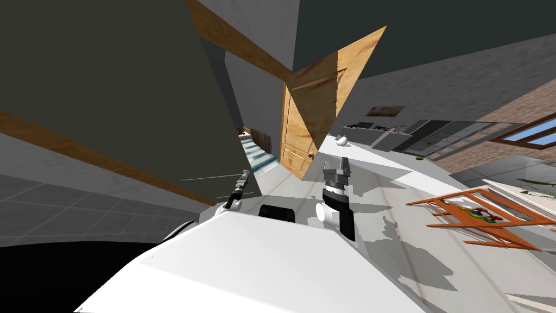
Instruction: Pull the door open
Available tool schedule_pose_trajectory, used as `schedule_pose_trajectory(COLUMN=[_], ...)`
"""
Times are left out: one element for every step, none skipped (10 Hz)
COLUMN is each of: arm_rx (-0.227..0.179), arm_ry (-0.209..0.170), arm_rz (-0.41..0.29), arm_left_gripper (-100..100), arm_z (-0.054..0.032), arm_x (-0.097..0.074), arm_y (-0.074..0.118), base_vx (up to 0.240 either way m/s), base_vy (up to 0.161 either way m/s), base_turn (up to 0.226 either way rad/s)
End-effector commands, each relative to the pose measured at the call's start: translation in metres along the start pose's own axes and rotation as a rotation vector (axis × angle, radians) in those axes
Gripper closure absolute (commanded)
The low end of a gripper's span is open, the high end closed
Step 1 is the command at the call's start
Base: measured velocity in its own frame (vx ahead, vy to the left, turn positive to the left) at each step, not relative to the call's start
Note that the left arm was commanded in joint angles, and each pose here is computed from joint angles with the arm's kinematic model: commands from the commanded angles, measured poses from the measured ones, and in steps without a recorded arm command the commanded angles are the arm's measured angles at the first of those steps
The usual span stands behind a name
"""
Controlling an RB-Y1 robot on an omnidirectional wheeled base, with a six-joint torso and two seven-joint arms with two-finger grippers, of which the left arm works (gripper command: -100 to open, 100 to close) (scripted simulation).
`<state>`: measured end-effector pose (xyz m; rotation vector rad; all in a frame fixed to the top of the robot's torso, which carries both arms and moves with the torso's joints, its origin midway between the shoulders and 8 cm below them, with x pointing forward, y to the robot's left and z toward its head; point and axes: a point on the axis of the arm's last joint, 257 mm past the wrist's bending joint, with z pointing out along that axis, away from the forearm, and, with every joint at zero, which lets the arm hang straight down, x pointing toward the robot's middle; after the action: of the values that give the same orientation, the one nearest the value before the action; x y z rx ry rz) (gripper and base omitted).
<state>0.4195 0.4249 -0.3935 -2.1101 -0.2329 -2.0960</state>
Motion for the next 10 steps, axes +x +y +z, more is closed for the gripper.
schedule_pose_trajectory(arm_rx=[-0.032,-0.048,-0.065,-0.087,-0.099,-0.09,-0.128,-0.15,-0.173,-0.186], arm_ry=[0.002,0.004,0.005,0.006,0.006,0.003,0.002,0.004,0.007,0.007], arm_rz=[0.0,0.0,0.0,-0.001,-0.001,0.002,0.003,0.003,0.003,0.003], arm_left_gripper=[100,100,100,100,100,100,100,100,100,100], arm_z=[-0.0045,-0.0065,-0.0086,-0.0117,-0.0133,-0.0124,-0.0234,-0.0286,-0.0345,-0.0376], arm_x=[0.0,0.0,0.001,0.001,0.001,0.0,-0.001,-0.001,0.0,0.0], arm_y=[0.003,0.005,0.006,0.009,0.01,0.008,0.01,0.01,0.01,0.01], base_vx=[-0.241,-0.267,-0.224,-0.239,-0.233,-0.102,-0.157,-0.229,-0.221,-0.167], base_vy=[0.03,0.03,0.042,0.014,0.042,0.023,0.037,0.048,0.058,0.052], base_turn=[-0.104,-0.087,-0.079,-0.085,-0.062,-0.023,-0.061,-0.084,-0.075,-0.04])
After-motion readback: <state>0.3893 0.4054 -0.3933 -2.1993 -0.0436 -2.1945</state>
